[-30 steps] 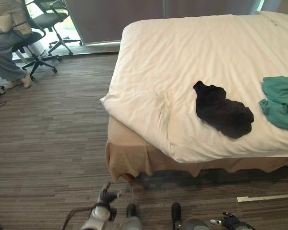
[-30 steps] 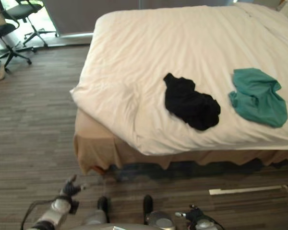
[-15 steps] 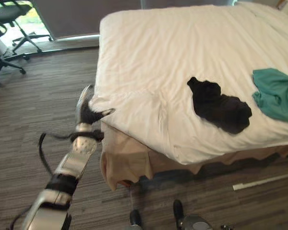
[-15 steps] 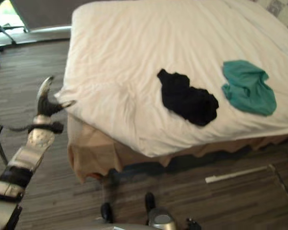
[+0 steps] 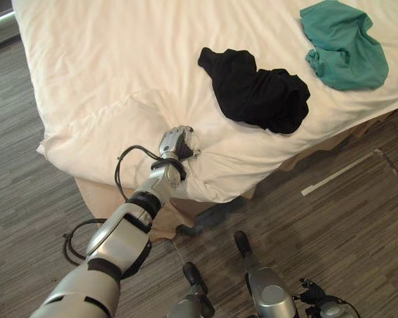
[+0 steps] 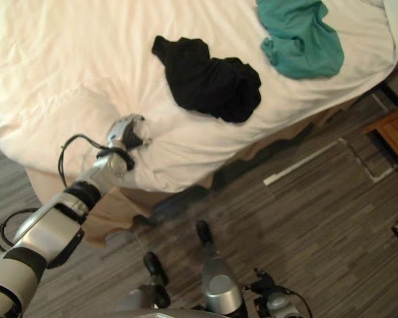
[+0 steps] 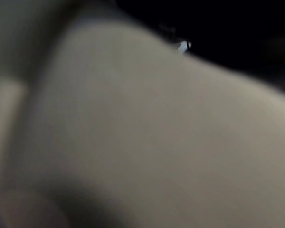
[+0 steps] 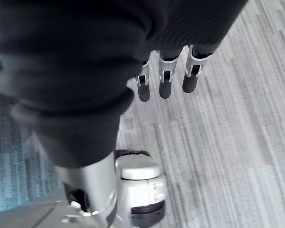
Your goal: Tidy up the quilt and then pick up the clothes from the bed and put them into the laundry hamper.
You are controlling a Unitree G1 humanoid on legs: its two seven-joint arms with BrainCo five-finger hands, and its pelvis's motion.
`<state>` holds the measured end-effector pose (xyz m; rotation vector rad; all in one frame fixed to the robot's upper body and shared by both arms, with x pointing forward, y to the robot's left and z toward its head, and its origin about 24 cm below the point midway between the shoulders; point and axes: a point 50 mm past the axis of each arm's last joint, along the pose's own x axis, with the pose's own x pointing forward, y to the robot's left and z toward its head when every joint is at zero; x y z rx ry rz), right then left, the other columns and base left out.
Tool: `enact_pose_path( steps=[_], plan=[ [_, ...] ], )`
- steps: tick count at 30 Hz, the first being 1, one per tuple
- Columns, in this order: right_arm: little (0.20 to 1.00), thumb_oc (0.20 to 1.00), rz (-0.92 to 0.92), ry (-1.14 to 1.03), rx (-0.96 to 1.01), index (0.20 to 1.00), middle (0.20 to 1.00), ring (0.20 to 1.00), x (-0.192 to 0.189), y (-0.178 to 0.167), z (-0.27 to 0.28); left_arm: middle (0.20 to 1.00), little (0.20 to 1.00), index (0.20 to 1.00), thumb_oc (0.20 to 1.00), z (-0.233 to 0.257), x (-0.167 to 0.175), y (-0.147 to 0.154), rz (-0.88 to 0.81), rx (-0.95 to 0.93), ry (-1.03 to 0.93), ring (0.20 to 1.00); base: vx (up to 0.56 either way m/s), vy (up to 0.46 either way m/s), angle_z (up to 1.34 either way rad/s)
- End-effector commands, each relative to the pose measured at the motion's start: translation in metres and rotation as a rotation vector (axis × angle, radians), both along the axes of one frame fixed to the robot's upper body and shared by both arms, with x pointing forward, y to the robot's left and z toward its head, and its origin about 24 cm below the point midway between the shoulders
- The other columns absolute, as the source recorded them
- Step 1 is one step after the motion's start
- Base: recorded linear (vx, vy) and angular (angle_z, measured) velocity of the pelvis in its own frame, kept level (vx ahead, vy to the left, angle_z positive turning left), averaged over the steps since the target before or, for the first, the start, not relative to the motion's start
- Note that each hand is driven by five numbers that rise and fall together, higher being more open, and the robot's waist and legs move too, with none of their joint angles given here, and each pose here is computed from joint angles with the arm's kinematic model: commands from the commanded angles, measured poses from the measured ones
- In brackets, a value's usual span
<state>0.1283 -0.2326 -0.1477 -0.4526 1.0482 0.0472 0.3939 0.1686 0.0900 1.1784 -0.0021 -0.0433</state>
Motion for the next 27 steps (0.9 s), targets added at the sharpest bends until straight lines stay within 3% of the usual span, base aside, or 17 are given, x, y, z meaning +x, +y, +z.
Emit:
enact_pose_path(
  steps=[1,2,6,7,10,12,13,15,16,17,18,20,21,23,24,27],
  plan=[
    [1.0,1.0,-0.009,0.048,-0.008,1.0,1.0,1.0,-0.014,0.0,-0.005,0.2,0.2,0.2,0.2,-0.027,-0.018,0.071,0.268,0.112,0.149,0.2,0.05,0.008,-0.06],
    [1.0,1.0,-0.004,0.052,-0.014,1.0,1.0,1.0,-0.017,-0.002,-0.005,0.2,0.2,0.2,0.2,-0.039,-0.03,0.092,0.323,0.137,0.185,0.2,0.05,0.008,-0.08],
    [1.0,1.0,-0.006,0.059,-0.026,1.0,1.0,1.0,-0.021,-0.004,-0.006,0.2,0.2,0.2,0.2,-0.047,-0.048,0.121,0.406,0.11,0.186,0.2,0.05,-0.021,0.01],
    [1.0,1.0,-0.021,0.066,-0.026,1.0,1.0,1.0,-0.024,-0.004,-0.007,0.2,0.2,0.2,0.2,-0.055,-0.066,0.143,0.457,0.104,0.193,0.2,0.03,-0.016,0.06],
    [1.0,1.0,-0.026,0.073,-0.026,1.0,1.0,1.0,-0.026,-0.004,-0.007,0.2,0.2,0.2,0.2,-0.059,-0.077,0.153,0.49,0.086,0.184,0.2,0.03,-0.015,0.14],
    [1.0,1.0,-0.055,0.086,-0.028,1.0,1.0,1.0,-0.029,-0.008,-0.008,0.2,0.2,0.2,0.2,-0.087,-0.138,0.204,0.684,0.045,0.271,0.2,0.05,-0.004,0.3],
    [1.0,1.0,-0.053,0.087,-0.028,1.0,1.0,1.0,-0.029,-0.007,-0.008,0.2,0.2,0.2,0.2,-0.088,-0.139,0.204,0.686,0.044,0.273,0.2,0.05,0.002,0.31],
    [1.0,1.0,-0.121,0.064,-0.025,1.0,1.0,1.0,-0.026,-0.016,-0.005,0.2,0.2,0.2,0.2,-0.108,-0.181,0.224,0.797,0.003,0.362,0.2,0.04,0.007,0.22],
    [1.0,1.0,-0.146,0.049,-0.023,1.0,1.0,1.0,-0.024,-0.02,-0.003,0.586,0.586,0.586,0.586,-0.117,-0.196,0.226,0.825,-0.018,0.398,0.586,0.05,0.024,0.19],
    [1.0,1.0,-0.227,-0.078,-0.023,1.0,1.0,1.0,-0.001,-0.036,0.012,1.0,1.0,1.0,1.0,-0.146,-0.243,0.227,0.927,-0.106,0.498,1.0,0.04,0.022,0.2],
    [1.0,1.0,-0.226,-0.076,-0.025,1.0,1.0,1.0,-0.002,-0.036,0.012,1.0,1.0,1.0,1.0,-0.147,-0.244,0.227,0.929,-0.107,0.5,1.0,0.04,0.04,0.11],
    [1.0,1.0,-0.111,-0.394,-0.081,1.0,1.0,1.0,0.059,-0.051,0.063,1.0,1.0,1.0,1.0,-0.186,-0.305,0.208,1.036,-0.189,0.671,1.0,0.03,0.042,0.09],
    [1.0,1.0,-0.11,-0.393,-0.082,1.0,1.0,1.0,0.059,-0.051,0.063,1.0,1.0,1.0,1.0,-0.186,-0.305,0.208,1.036,-0.189,0.671,1.0,0.03,0.035,0.08],
    [1.0,1.0,0.04,-0.708,-0.132,1.0,1.0,1.0,0.111,-0.05,0.129,1.0,1.0,1.0,1.0,-0.211,-0.346,0.183,1.096,-0.264,0.815,1.0,0.01,0.023,0.15],
    [1.0,1.0,0.04,-0.708,-0.134,1.0,1.0,1.0,0.111,-0.051,0.13,1.0,1.0,1.0,1.0,-0.212,-0.346,0.182,1.096,-0.266,0.816,1.0,0.01,0.015,0.15],
    [1.0,1.0,0.348,-1.115,-0.143,1.0,1.0,1.0,0.166,-0.008,0.233,1.0,1.0,1.0,1.0,-0.231,-0.36,0.15,1.045,-0.31,0.926,1.0,0.0,0.0,0.13]
  ],
)
